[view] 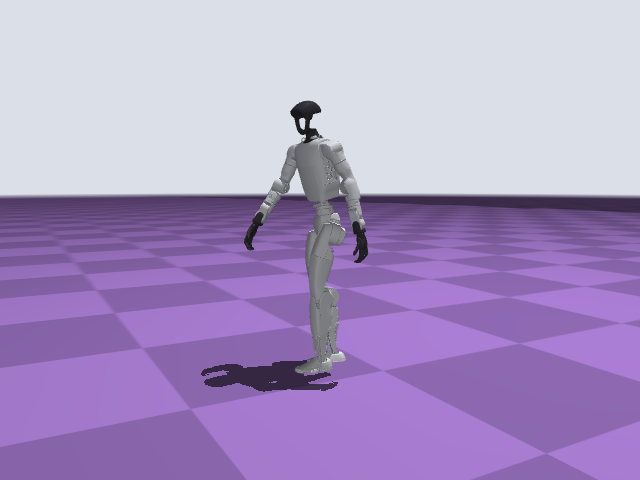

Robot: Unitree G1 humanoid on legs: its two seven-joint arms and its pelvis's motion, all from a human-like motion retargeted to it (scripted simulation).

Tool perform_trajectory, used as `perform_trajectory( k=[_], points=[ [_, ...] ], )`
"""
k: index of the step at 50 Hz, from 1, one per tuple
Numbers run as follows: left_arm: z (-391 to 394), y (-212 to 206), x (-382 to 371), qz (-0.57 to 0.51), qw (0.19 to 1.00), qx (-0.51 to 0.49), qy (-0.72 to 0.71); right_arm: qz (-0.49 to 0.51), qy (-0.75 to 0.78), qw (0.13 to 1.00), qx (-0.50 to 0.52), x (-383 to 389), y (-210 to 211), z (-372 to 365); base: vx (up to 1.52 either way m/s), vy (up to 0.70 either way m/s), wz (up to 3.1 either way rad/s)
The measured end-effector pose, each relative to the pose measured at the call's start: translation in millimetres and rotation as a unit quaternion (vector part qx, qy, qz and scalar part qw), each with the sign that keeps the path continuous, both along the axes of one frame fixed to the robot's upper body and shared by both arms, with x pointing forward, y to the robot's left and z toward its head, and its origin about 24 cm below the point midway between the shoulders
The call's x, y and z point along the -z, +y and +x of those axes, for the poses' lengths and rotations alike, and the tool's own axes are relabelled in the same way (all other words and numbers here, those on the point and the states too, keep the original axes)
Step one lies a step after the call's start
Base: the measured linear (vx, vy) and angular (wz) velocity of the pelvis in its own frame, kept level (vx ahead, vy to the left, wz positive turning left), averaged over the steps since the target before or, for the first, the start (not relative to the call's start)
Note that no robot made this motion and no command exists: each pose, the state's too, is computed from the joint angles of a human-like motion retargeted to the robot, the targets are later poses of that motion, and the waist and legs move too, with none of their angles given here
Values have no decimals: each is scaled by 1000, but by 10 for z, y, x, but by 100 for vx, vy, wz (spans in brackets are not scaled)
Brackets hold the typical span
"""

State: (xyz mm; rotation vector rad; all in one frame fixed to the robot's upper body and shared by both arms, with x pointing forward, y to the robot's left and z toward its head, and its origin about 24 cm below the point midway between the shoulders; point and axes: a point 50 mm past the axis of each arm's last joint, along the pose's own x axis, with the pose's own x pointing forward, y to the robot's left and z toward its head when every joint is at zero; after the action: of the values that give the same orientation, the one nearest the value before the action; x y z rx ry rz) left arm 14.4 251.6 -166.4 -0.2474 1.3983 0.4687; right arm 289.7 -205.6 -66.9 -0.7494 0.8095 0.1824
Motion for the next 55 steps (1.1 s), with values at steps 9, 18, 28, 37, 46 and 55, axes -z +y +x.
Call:
perform_trajectory(
  k=[9, 18, 28, 37, 46, 55],
  points=[
    [-708, -225, -30, -81, 970, 220, 64, 26, -233, 969, -77, -741, 300, 487, 67, 9, -32],
    [-306, -270, 53, -86, 971, 216, 53, 29, -40, 997, -57, 173, 155, -325, 74, 23, -1],
    [1839, -103, -435, 91, 958, 225, -153, 14, 255, 963, 86, 971, -268, -2006, 60, 19, 76],
    [3337, -372, -1794, 109, 843, 260, -458, 38, 345, 929, 131, 1045, -319, -2740, 55, 2, 97],
    [3585, -475, -2337, 130, 775, 284, -549, 94, 361, 921, 117, 1091, -71, -2737, 64, -22, 10],
    [2637, -503, -992, 20, 887, 300, -350, 67, 304, 946, 91, 998, -213, -2093, 75, -12, -3]
  ],
)
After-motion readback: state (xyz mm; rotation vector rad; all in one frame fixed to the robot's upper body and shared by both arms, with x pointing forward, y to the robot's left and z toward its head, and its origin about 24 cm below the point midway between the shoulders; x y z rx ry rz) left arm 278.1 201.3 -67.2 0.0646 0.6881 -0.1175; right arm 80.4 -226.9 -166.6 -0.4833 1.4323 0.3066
